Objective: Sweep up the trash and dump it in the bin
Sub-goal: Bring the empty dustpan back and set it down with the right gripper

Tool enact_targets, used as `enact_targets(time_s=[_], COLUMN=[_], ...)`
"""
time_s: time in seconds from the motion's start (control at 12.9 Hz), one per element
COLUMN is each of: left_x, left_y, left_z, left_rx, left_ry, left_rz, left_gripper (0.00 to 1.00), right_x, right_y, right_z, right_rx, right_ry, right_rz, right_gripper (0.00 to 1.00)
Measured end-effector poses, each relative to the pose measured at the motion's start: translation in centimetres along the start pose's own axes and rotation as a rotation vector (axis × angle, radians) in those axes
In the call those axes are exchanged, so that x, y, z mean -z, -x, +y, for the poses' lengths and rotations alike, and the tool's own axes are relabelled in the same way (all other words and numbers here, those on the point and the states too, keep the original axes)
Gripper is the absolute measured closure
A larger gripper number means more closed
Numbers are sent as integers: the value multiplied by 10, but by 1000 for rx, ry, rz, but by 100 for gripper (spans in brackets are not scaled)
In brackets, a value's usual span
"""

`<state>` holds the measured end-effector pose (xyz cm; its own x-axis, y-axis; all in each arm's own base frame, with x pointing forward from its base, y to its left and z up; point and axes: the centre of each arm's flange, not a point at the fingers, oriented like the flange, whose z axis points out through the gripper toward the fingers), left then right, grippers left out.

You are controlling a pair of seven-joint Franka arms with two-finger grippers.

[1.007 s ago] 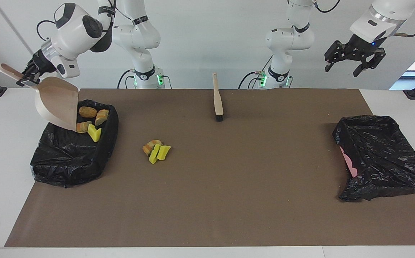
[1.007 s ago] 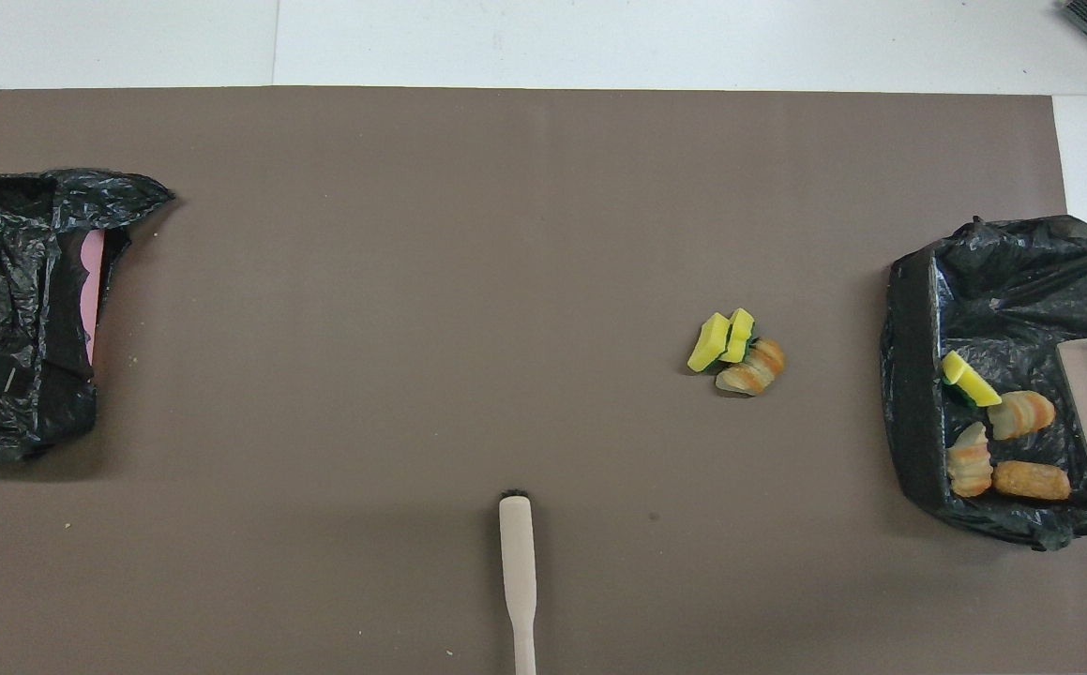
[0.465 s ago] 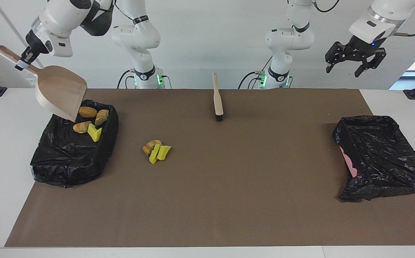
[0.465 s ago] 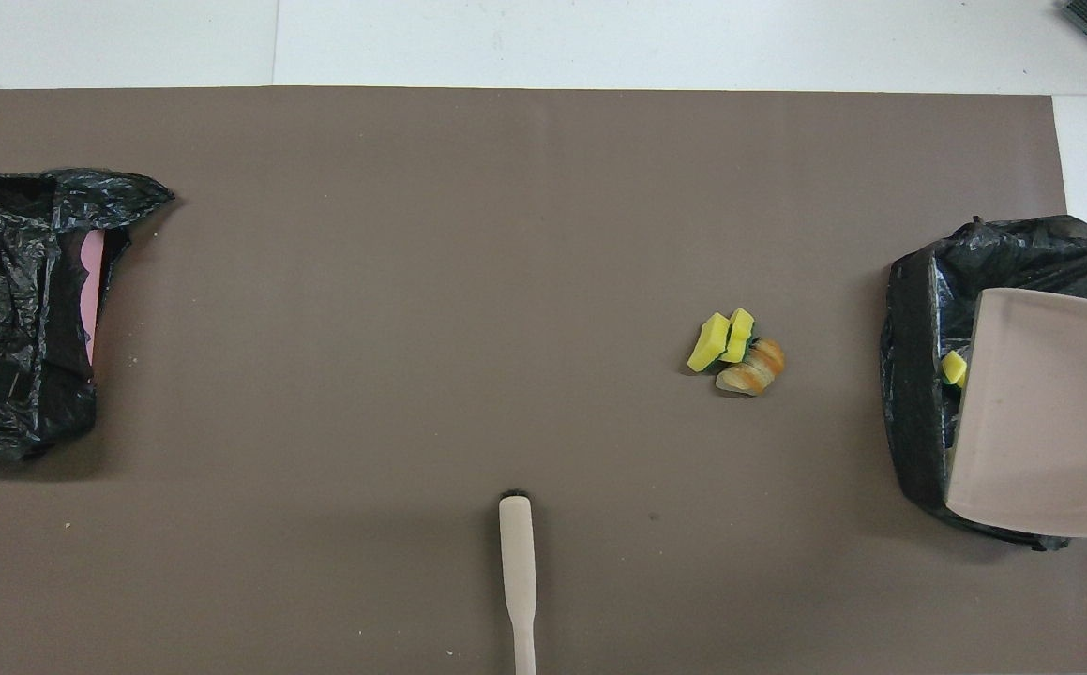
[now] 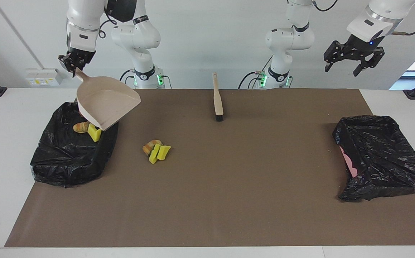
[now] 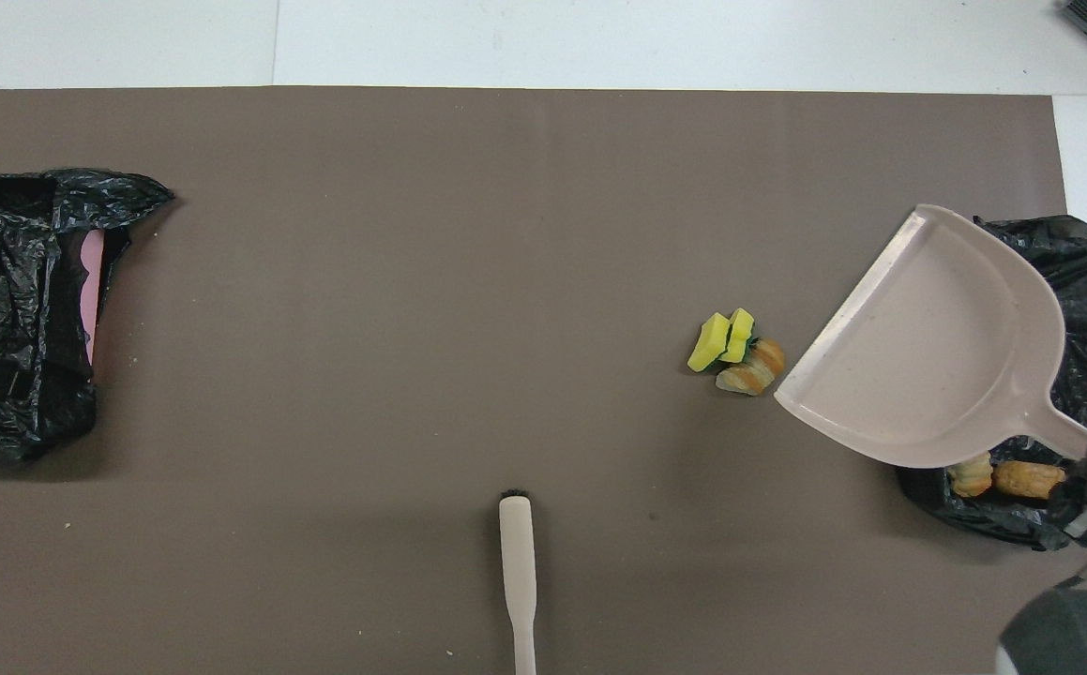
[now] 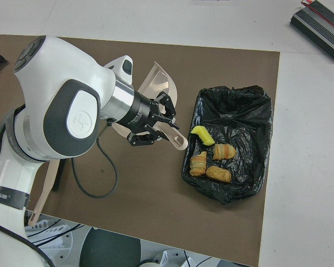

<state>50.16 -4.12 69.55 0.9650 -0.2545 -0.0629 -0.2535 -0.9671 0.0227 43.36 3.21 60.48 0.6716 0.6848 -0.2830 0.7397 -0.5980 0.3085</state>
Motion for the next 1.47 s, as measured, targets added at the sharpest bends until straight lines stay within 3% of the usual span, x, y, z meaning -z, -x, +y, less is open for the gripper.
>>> enact_targets(time_s=[0.31,0.62,0.77,1.47], left_x=[0,0,0,0], left_y=[0,0,0,0], left_z=[0,0,0,-2], left_rx=[0,0,0,4], left_ry=[0,-1,-1,0], left_rz=[2,3,3,3], left_gripper=[0,0,0,0], right_x=[4,1,-8,-20], right_y=[-69,-150,-199,-381], right_z=[-32,-68,-99,-181], right_rx=[-251,-520,-597,-827], right_ry=[-43,-179,-224,-447], right_rz=[18,25,3,81], right_gripper=[67,67,67,67])
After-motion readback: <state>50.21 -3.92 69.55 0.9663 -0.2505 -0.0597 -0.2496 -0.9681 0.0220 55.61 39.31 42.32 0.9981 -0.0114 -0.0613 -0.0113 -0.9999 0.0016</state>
